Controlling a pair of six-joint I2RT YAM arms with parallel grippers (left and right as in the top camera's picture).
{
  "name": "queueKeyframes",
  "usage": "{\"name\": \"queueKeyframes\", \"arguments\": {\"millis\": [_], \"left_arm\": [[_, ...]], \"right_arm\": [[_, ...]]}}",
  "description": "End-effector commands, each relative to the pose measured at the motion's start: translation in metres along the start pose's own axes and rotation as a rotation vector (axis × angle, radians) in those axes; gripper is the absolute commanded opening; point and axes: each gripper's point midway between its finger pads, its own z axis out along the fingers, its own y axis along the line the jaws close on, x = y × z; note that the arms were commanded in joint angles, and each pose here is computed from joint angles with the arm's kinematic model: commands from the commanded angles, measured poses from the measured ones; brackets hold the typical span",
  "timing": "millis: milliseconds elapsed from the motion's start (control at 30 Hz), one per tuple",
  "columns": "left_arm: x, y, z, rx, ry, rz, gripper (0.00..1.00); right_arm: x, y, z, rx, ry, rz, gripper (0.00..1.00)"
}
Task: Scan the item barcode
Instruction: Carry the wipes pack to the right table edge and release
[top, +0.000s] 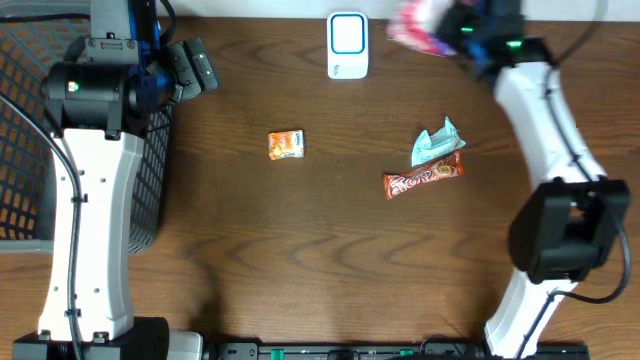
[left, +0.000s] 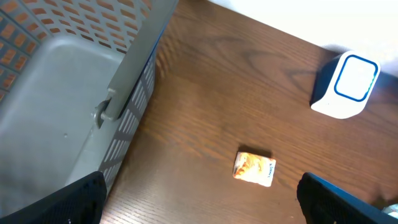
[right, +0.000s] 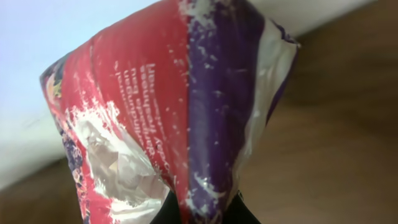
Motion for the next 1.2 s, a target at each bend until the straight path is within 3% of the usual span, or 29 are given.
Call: {"name": "queueKeyframes", "arguments": {"millis": [0,100,233,367,433,533,700,1000,1100,1133,1167], "left_arm": [[-0.001,0.002,0.001,-0.009,0.000,-0.008,0.98],[-0.001,0.002,0.001,-0.009,0.000,-0.008,0.98],[-0.001,0.002,0.001,-0.009,0.000,-0.008,0.98],[-0.001,0.002,0.001,-0.009,0.000,-0.008,0.98],[-0.001,0.002,0.001,-0.009,0.000,-0.008,0.98],[-0.001,0.002,0.001,-0.009,0.000,-0.008,0.98],[-0.001,0.002,0.001,-0.009,0.000,-0.008,0.98],[-0.001,0.002,0.001,-0.009,0.000,-0.008,0.98],[-0.001,0.002,0.001,-0.009,0.000,-0.008,0.98],[-0.001,0.002,0.001,-0.009,0.000,-0.008,0.98],[-0.001,0.002,0.001,-0.009,0.000,-0.008,0.98]], "right_arm": [[-0.046,-0.108,-0.019,0.250,-0.095,0.190,0.01],[-0.055,-0.194,-0.045,0.444,-0.128,0.410,0.02],[-0.071,-0.265,-0.066,0.533,-0.172,0.524,0.01],[-0.082,-0.308,-0.069,0.532,-0.204,0.586,0.01],[-0.082,-0.316,-0.059,0.477,-0.188,0.609,0.07],[-0.076,-0.315,-0.042,0.405,-0.144,0.624,0.43],[-0.073,-0.298,-0.037,0.333,-0.088,0.559,0.69],[-0.077,-0.215,-0.085,0.155,-0.011,0.418,0.71],[-0.053,-0.172,-0.087,0.037,0.110,0.249,0.81],[-0.040,-0.160,-0.085,0.008,0.165,0.189,0.99],[-0.023,-0.152,-0.083,0.009,0.226,0.165,0.99]]}}
